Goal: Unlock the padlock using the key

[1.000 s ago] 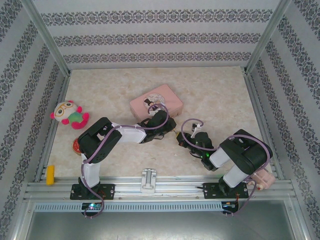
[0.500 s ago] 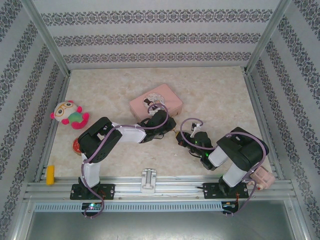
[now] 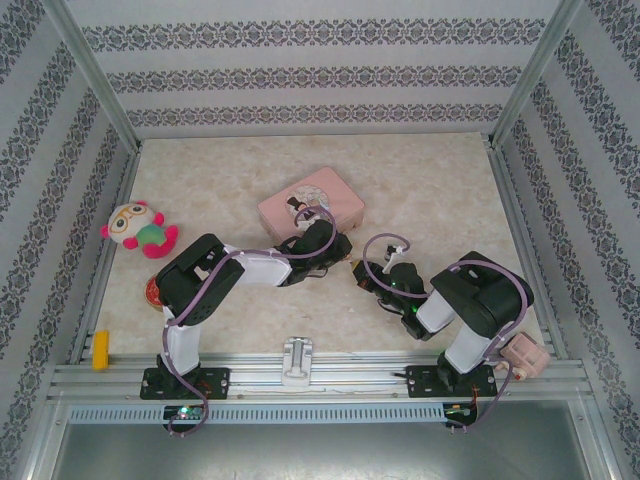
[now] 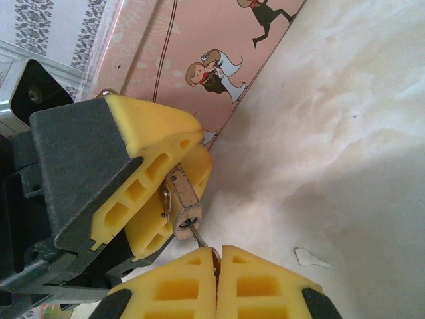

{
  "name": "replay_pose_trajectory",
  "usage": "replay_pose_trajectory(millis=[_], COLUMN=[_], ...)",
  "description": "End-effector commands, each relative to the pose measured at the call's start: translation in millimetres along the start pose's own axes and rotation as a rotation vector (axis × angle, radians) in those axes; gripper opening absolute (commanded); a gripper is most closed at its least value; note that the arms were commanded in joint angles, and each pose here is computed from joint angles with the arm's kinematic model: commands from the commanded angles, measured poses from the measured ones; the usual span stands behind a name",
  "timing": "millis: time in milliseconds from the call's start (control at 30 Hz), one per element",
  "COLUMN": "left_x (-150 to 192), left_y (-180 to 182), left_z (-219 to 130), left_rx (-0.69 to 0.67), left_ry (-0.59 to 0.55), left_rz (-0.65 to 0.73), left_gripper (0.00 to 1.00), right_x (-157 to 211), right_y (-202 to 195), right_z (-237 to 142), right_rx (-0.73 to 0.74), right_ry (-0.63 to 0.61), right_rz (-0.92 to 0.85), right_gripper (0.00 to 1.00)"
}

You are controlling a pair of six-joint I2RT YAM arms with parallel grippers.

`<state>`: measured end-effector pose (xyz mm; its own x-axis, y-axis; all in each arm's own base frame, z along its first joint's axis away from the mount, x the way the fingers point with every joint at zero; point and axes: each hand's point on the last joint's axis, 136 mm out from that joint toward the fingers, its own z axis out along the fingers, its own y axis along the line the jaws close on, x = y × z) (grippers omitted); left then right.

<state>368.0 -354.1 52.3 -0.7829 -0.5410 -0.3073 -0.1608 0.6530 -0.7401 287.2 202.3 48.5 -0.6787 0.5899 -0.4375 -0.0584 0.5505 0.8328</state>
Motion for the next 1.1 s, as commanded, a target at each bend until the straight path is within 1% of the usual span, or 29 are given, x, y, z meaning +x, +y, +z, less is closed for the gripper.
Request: replay_pose_trajectory(millis=[0,267,700,1067], left_x=[8,7,10,13], left_y=[-7,-14,-17,-15], left_z=[1,3,6,6], left_rx=[0.051,0.071,0.080,0.084], left_ry=[0.047,0.048,0.069,0.074], left_rz=[-0.069,-0.085,-0.097,-0.106], left_gripper=[0.21,0.21,0.21,0.21], right_x=[-21,-6,-1,-1], right_y=[24,28,39,34], right_z=[3,12,22,20], right_rx=[-0.090,-0.097,-0.125,-0.102], right_ry=[-0.079,-0.035,-0.013,-0.037], right_rz=[-0.001,-0.008,-0.004,0.008], right_gripper=[0.00,0.00,0.00,0.00])
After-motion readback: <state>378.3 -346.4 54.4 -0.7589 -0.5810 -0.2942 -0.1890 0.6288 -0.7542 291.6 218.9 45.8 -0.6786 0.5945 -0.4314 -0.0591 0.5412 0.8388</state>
